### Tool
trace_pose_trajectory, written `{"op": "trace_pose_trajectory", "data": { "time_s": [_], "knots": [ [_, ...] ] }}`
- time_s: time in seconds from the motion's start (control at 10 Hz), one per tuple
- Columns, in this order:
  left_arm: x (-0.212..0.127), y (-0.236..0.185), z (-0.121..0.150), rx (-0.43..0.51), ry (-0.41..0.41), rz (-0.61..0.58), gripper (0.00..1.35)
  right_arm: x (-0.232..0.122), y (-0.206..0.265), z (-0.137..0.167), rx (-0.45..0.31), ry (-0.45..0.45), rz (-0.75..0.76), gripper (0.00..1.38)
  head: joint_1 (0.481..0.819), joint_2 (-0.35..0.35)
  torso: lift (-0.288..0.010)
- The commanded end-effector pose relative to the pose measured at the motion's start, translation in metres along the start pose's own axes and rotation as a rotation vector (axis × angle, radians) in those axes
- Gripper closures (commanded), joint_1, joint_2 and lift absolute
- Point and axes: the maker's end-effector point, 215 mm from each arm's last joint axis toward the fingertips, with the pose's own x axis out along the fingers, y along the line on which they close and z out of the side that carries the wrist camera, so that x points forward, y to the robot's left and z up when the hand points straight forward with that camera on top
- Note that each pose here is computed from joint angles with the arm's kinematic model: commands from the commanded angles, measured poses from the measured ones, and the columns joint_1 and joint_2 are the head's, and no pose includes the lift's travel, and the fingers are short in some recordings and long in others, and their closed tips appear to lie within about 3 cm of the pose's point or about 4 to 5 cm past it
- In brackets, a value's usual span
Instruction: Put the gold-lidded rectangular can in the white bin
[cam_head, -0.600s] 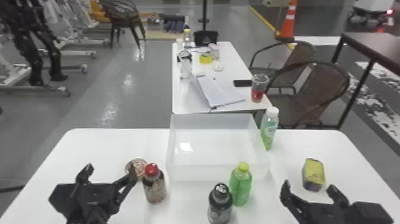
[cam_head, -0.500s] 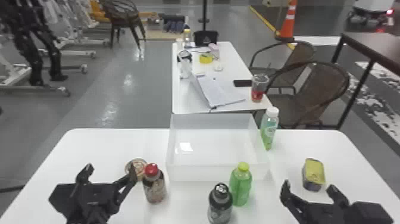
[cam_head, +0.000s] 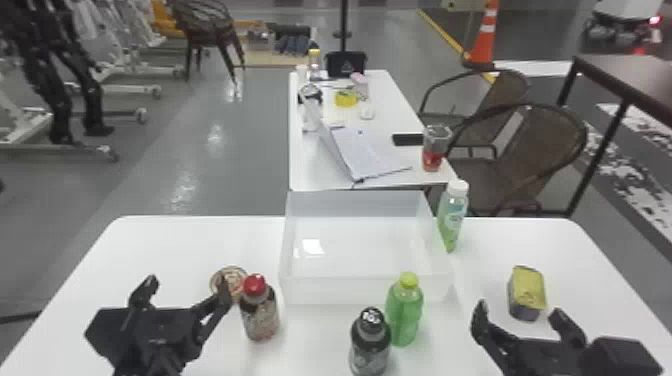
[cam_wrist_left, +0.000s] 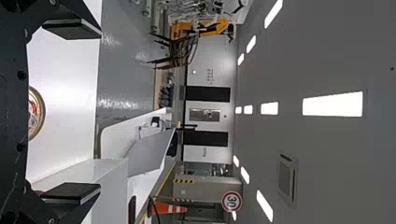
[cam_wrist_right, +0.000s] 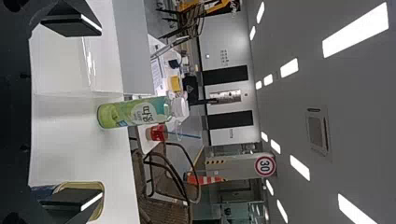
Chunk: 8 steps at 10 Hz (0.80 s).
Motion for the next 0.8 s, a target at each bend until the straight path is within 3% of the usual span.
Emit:
{"op": "trace_pose_trajectory", "data": {
  "time_s": [0.0,0.4,0.7],
  "knots": [
    [-0.001,0.0,-0.001,0.001,0.001,-0.001,0.14,-0.001,-0.001,-0.005,-0.005,0.009,-0.001,0.08,0.549,0.0,-0.1],
    [-0.004,0.003,-0.009,0.011,0.024,0.003,0.14,-0.01,-0.041,-0.036,0.006,0.061,-0.078,0.08,0.549,0.0,-0.1],
    [-0.004,0.005,-0.006,0.001,0.015,0.007,0.14,-0.013,-0.067,-0.069,0.115,0.108,-0.114,0.08,0.549,0.0,-0.1]
  ]
}}
